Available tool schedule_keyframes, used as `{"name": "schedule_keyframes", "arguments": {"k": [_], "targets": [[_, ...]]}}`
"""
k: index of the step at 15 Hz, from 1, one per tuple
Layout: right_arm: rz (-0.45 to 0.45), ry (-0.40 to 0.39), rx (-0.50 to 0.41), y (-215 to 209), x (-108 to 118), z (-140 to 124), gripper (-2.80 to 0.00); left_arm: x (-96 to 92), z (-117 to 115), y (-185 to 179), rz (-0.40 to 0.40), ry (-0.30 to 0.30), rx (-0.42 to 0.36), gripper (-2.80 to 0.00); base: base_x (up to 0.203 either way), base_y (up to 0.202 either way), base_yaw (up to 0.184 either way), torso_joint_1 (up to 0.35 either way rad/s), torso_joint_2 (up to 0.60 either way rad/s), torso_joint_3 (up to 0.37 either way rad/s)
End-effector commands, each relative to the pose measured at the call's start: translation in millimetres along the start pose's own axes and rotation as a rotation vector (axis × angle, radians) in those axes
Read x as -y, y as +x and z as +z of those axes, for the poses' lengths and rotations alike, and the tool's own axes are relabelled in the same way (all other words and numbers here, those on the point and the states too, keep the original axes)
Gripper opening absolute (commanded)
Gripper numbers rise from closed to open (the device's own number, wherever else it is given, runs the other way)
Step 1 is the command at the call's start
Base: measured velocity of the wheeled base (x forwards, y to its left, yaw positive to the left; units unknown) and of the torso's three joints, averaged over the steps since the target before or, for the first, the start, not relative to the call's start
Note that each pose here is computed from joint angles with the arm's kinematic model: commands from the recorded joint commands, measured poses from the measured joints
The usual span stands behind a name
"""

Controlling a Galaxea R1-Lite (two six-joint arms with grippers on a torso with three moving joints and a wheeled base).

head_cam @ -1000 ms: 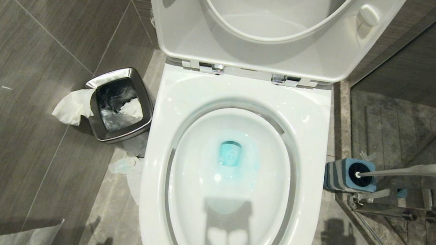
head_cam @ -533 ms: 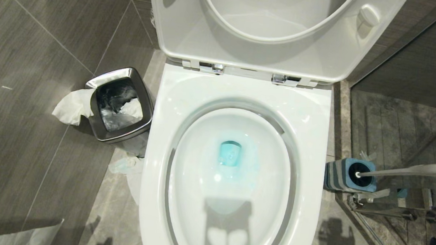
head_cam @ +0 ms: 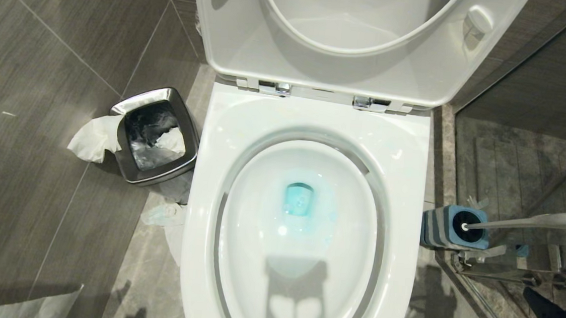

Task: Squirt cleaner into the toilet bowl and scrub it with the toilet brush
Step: Scrub the toilet bowl

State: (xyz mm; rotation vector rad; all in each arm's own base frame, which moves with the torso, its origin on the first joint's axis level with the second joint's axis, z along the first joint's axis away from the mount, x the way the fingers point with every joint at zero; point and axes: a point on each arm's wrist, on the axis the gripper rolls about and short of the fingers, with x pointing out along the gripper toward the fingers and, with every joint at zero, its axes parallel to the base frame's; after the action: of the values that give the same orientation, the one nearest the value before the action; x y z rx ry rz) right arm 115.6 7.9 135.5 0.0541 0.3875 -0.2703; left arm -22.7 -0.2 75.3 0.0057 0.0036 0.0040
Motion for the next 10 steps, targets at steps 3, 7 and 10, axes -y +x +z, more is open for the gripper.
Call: {"name": "schedule_keyframes", "arguments": {"k": [3,7,10], "targets": [[-0.082,0.005,-0.026,43.3,-7.8,5.9,0.0,0.0,0.0,0.1,0.001,0.0,-0.001,-2.8,0.0,0.0,0.0,0.0,0.0,0.0],[-0.135,0.001,0.027,57.7,-6.6,12.8,0.0,0.0,0.0,0.1,0.001,0.0,-0.001,-2.8,0.0,0.0,0.0,0.0,0.0,0.0],[-0.143,-0.003,0.011,67.6,-8.4,11.6,0.0,0.0,-0.4,0.2,0.001,0.0,-0.003,-2.8,0.0,0.0,0.0,0.0,0.0,0.0]]}}
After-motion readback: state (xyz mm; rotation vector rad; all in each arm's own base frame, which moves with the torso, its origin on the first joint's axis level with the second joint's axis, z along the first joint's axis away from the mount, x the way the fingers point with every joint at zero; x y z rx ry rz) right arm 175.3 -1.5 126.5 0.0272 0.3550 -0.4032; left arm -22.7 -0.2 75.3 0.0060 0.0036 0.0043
